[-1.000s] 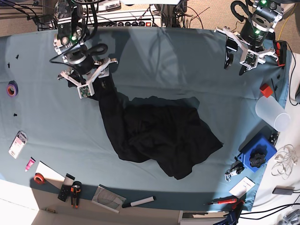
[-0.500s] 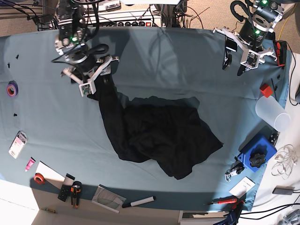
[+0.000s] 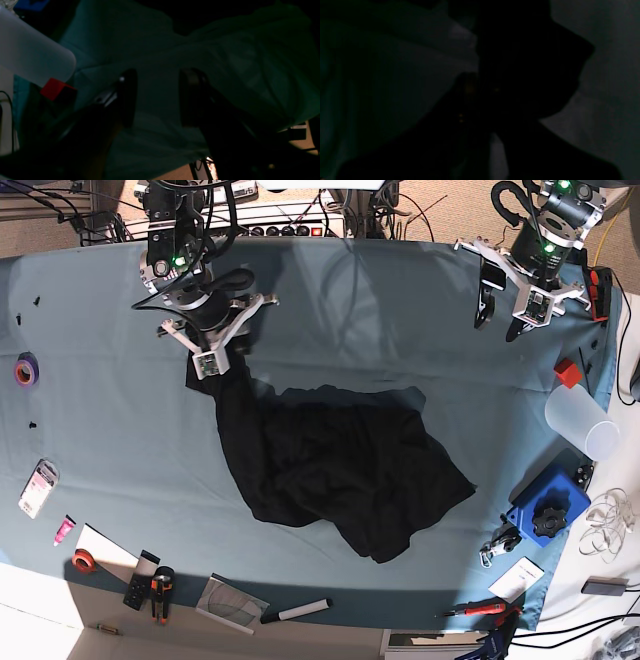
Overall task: Layout the t-shirt on the table in an organized manner, then fold the t-shirt properly
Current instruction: 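Grasp the black t-shirt's sleeve end with the right gripper, then reach the left gripper into the shirt bunch and grasp it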
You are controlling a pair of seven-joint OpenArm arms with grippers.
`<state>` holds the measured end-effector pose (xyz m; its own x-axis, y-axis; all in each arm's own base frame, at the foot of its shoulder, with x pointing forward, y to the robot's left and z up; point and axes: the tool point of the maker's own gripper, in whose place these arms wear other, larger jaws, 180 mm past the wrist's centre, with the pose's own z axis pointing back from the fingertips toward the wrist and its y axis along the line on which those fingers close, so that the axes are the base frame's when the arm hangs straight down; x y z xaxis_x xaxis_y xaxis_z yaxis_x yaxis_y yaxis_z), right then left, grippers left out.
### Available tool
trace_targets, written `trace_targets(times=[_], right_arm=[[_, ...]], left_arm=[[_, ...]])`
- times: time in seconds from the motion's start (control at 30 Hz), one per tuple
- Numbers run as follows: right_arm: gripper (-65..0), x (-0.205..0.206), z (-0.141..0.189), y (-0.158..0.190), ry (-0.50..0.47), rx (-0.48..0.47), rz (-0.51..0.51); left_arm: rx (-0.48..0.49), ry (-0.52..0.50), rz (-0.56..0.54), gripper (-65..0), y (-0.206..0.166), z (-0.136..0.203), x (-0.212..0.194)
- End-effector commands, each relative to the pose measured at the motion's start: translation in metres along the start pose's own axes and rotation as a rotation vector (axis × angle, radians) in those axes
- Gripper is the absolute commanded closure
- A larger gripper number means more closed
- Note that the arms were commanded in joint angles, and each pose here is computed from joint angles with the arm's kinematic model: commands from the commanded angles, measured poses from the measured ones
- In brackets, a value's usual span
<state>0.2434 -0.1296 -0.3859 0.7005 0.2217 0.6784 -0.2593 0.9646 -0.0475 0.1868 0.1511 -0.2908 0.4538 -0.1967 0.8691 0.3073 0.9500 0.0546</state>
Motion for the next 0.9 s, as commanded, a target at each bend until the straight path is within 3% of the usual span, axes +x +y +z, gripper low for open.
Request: trace_targets(times=[0.0, 0.07, 0.2, 0.3, 0.6, 0.87], right_arm=[[-3.8, 0.010, 0.002, -0.004, -0.039, -0.015, 0.017], [0.0, 0.008, 0.002, -0.009, -0.028, -0.042, 0.043], [0.0, 0.012, 0.007, -0.017, -0.022, -0.090, 0.087], [0.0, 0.030, 0.017, -0.020, -0.075, -0.120, 0.103], [0.0, 0.073, 0.088, -0.018, -0.199, -0.205, 0.175], [0.0, 0.015, 0.101, -0.041, -0.018, -0.297, 0.189]], left_arm=[[-0.003, -0.041, 0.003, -28.1, -0.001, 0.002, 0.010], [-0.003, -0.041, 0.003, -28.1, -0.001, 0.002, 0.010], [-0.003, -0.041, 0.004, -28.1, -0.001, 0.002, 0.010], [-0.011, -0.050, 0.018, -28.1, -0.002, 0.003, 0.012], [-0.005, -0.083, 0.012, -28.1, 0.001, -0.003, 0.022], [-0.049, -0.109, 0.033, -28.1, -0.007, -0.025, 0.025]])
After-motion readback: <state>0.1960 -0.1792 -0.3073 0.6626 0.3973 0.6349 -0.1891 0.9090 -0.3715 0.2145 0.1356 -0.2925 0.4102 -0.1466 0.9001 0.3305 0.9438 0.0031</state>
